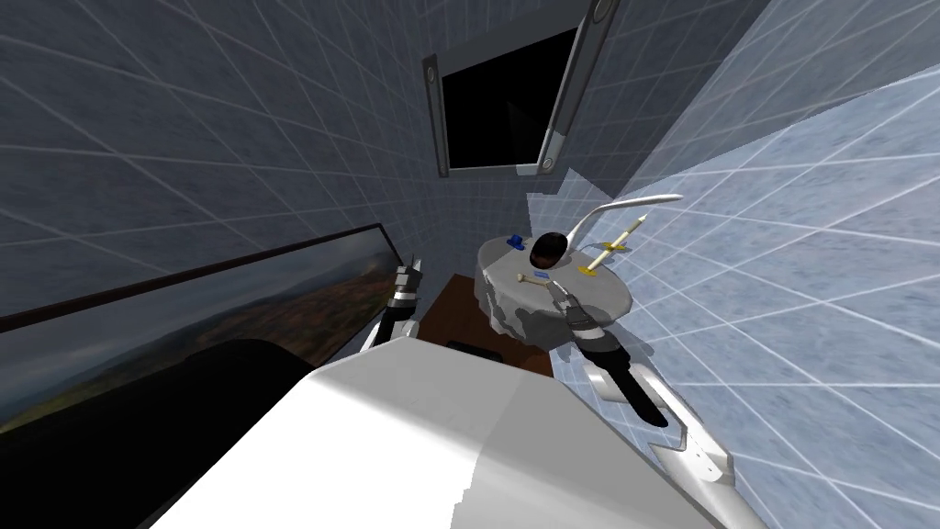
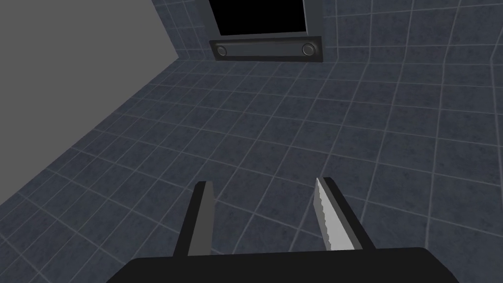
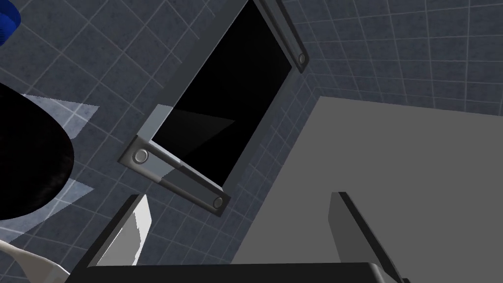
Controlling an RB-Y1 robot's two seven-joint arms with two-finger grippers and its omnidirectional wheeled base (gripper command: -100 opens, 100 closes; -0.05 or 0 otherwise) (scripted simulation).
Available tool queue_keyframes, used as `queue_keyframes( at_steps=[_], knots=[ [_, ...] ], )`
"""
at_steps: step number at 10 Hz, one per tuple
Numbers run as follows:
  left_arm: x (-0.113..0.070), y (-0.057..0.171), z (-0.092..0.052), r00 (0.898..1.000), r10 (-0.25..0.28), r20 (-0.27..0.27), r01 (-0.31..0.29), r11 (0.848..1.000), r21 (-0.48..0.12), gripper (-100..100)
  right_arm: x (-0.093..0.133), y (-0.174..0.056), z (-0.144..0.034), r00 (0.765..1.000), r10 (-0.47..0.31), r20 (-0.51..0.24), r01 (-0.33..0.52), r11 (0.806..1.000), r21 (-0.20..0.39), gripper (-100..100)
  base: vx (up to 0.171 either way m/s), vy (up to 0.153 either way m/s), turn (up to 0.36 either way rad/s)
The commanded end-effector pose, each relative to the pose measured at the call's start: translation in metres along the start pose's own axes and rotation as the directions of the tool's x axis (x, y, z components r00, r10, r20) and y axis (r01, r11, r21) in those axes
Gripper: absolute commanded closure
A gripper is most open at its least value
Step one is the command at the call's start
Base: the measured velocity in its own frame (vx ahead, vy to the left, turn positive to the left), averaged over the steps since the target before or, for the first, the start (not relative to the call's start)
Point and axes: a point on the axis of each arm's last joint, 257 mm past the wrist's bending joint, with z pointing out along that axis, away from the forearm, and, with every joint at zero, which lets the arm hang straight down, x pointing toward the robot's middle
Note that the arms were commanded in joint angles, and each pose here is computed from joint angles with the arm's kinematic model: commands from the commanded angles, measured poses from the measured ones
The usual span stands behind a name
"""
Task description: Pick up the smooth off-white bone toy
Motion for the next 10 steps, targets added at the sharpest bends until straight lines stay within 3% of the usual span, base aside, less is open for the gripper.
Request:
queue_keyframes(
  at_steps=[1, 4, 6, 10],
  knots=[
    [0.000, 0.000, 0.000, 1.000, 0.000, 0.000, 0.000, 1.000, 0.000, 0, 0.006, -0.015, -0.006, 0.997, -0.058, -0.059, 0.059, 0.998, 0.013, -100, -0.012, 0.036, 0.149],
    [0.000, 0.000, 0.000, 1.000, 0.000, 0.000, 0.000, 1.000, 0.000, 0, 0.011, -0.028, -0.013, 0.979, -0.134, -0.153, 0.136, 0.991, 0.004, -100, -0.008, 0.037, 0.103],
    [0.000, 0.000, 0.000, 1.000, 0.000, 0.000, 0.000, 1.000, 0.000, 0, 0.015, -0.041, -0.020, 0.955, -0.194, -0.225, 0.199, 0.980, -0.003, -100, -0.010, 0.036, 0.114],
    [0.000, 0.000, 0.000, 1.000, 0.000, 0.000, 0.000, 1.000, 0.000, 0, 0.020, -0.069, -0.037, 0.880, -0.307, -0.361, 0.318, 0.948, -0.032, -100, -0.006, 0.038, 0.106]
  ],
)
